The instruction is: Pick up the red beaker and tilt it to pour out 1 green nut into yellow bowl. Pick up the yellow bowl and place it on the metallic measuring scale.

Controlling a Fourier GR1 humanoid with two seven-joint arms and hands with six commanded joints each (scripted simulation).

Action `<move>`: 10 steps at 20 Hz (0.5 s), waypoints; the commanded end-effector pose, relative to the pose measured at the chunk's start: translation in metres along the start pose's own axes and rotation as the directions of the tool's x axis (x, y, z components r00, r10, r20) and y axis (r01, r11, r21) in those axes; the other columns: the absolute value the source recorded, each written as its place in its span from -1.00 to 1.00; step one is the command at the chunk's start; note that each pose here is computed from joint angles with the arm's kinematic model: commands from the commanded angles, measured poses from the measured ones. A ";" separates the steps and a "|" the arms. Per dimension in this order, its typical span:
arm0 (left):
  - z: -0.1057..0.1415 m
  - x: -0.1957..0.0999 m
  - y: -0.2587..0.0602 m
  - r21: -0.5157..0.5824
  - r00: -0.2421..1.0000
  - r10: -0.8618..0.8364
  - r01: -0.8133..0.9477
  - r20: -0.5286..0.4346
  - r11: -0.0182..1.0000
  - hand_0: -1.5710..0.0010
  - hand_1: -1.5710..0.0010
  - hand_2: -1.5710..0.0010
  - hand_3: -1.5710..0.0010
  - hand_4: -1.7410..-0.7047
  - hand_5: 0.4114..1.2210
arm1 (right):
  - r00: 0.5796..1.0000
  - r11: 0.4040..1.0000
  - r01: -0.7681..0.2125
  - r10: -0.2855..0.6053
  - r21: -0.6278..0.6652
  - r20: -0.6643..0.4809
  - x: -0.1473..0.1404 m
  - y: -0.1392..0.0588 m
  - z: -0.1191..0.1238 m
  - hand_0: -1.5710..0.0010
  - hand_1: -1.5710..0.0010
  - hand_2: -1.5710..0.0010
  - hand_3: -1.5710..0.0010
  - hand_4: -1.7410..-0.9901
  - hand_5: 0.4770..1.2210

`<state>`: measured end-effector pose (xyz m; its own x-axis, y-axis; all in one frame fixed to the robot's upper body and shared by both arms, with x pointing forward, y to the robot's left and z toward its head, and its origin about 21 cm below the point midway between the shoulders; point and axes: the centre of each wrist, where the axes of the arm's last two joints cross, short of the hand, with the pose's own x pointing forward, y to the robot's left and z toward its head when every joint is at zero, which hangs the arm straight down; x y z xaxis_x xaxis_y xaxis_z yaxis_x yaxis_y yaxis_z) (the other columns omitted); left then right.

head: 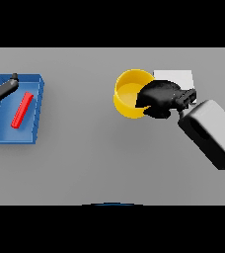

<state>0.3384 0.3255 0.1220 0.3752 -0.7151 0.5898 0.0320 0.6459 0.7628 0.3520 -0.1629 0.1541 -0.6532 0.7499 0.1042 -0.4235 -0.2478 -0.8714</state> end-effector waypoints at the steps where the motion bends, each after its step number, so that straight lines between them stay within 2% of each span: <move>1: 0.000 0.001 0.001 0.004 1.000 0.006 -0.006 0.005 1.000 1.00 1.00 1.00 1.00 0.81 -0.21 | 1.000 1.000 -0.005 0.005 -0.009 -0.003 -0.006 -0.002 0.003 -1.00 -1.00 -0.99 -0.61 -0.94 1.00; 3: 0.003 0.002 0.005 0.011 1.000 0.015 -0.015 0.009 1.000 1.00 1.00 1.00 1.00 0.79 -0.19 | 0.999 0.999 -0.014 0.013 -0.036 -0.046 -0.018 -0.009 0.006 -1.00 -1.00 -1.00 -0.69 -0.94 1.00; 6: 0.007 0.002 -0.001 0.011 1.000 -0.009 0.009 -0.005 1.000 1.00 1.00 1.00 1.00 0.81 -0.20 | 0.992 0.997 -0.014 0.004 -0.074 -0.125 -0.039 -0.013 0.006 -1.00 -1.00 -1.00 -0.60 -0.94 1.00; 10: 0.011 0.008 0.002 0.009 1.000 0.004 -0.003 -0.021 1.000 1.00 1.00 1.00 1.00 0.78 -0.16 | 0.979 0.994 0.042 -0.061 -0.101 -0.195 -0.074 -0.014 0.010 -1.00 -1.00 -1.00 -0.54 -0.94 1.00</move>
<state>0.3308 0.3185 0.1314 0.3945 -0.7070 0.5869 0.0228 0.6460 0.7630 0.3999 -0.2210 0.1632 -0.4845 0.8728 0.0586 -0.3857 -0.1531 -0.9098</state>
